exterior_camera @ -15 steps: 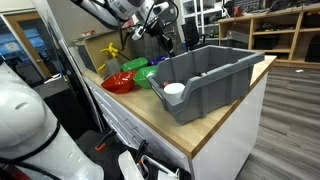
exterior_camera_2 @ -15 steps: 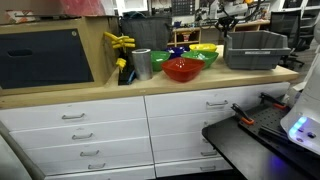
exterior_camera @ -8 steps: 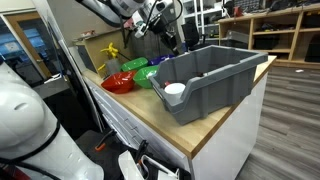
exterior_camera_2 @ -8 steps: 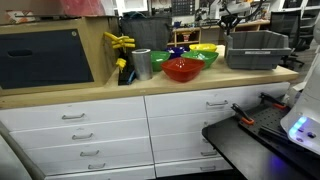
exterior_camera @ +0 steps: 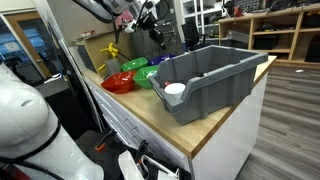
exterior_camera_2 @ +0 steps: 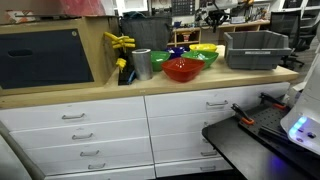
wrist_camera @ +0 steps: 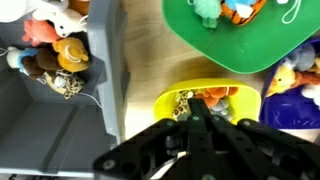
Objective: Move the trailer to the right, then pour out the dolls from the right green bowl into the grey trailer
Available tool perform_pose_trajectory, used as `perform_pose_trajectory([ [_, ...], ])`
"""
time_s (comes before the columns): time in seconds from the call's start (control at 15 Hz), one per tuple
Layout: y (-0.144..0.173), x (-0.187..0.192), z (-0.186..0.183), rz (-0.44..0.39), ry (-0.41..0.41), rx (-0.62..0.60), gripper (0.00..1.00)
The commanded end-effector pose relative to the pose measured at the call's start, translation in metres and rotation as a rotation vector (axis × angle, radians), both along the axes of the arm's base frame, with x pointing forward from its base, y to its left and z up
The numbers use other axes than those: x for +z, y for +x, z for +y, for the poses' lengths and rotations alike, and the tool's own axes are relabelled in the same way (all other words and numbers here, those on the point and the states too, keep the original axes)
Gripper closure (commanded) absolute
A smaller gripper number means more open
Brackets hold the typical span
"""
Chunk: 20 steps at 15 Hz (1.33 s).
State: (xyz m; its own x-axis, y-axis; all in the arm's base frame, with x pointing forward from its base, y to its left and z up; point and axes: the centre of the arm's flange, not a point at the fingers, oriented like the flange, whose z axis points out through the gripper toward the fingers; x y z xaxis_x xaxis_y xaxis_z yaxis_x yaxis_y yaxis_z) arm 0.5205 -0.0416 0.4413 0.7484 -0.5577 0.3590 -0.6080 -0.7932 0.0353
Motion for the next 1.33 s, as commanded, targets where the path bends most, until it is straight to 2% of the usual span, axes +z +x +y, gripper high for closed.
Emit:
perform_pose_trajectory([
  [0.0,0.003,-0.001,0.022,-0.001,0.041,0.000,1.00],
  [0.53,-0.012,-0.027,-0.003,0.069,0.020,-0.062,1.00],
  [1.27,-0.046,-0.019,-0.009,0.230,-0.004,-0.217,1.00],
])
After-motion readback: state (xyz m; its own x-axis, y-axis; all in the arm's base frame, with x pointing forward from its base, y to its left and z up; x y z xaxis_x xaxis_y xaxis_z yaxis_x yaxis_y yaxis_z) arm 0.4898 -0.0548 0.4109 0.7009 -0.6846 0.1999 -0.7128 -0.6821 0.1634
